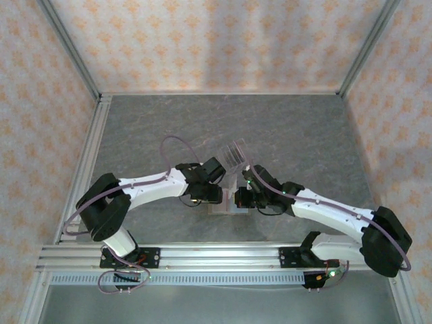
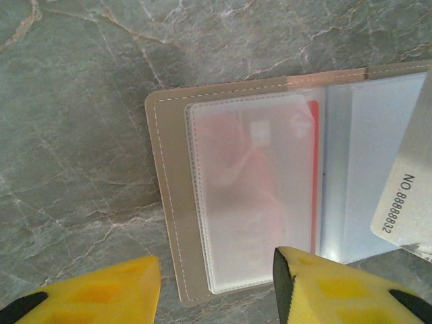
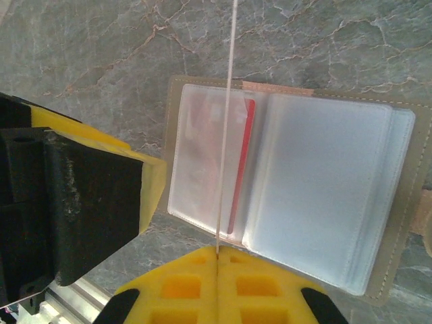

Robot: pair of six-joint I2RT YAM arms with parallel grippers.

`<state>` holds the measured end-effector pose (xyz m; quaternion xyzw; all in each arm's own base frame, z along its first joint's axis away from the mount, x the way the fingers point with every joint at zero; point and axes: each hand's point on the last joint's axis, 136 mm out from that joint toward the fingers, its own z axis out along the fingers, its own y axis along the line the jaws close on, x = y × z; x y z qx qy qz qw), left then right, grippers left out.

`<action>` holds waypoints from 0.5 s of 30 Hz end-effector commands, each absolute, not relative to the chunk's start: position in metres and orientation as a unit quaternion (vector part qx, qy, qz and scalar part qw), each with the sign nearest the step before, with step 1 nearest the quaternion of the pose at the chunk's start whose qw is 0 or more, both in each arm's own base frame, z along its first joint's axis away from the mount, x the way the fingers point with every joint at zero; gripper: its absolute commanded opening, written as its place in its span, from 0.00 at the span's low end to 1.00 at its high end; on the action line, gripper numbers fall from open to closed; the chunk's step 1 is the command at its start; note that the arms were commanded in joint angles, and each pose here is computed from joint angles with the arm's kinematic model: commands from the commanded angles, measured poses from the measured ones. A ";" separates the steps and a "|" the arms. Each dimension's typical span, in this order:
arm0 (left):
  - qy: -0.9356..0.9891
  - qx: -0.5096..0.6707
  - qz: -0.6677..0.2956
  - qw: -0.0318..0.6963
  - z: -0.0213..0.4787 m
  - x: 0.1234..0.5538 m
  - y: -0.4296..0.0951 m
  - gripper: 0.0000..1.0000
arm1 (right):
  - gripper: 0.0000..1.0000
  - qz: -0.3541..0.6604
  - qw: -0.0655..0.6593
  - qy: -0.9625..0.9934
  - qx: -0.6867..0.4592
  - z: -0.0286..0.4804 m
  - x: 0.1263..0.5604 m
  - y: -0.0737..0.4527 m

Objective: Put the credit cards into the card holder
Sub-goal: Insert the credit card into the card slot.

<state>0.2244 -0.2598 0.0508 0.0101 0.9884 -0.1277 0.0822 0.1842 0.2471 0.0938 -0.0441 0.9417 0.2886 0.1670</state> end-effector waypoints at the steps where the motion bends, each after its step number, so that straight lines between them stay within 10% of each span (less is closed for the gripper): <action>1: 0.991 0.019 -0.104 0.081 0.049 0.223 -0.256 0.48 | 0.00 0.323 0.183 0.928 -0.038 0.101 0.188 0.257; 15: 0.994 0.011 -0.089 0.065 0.029 0.219 -0.254 0.43 | 0.00 0.325 0.178 0.928 -0.029 0.071 0.184 0.253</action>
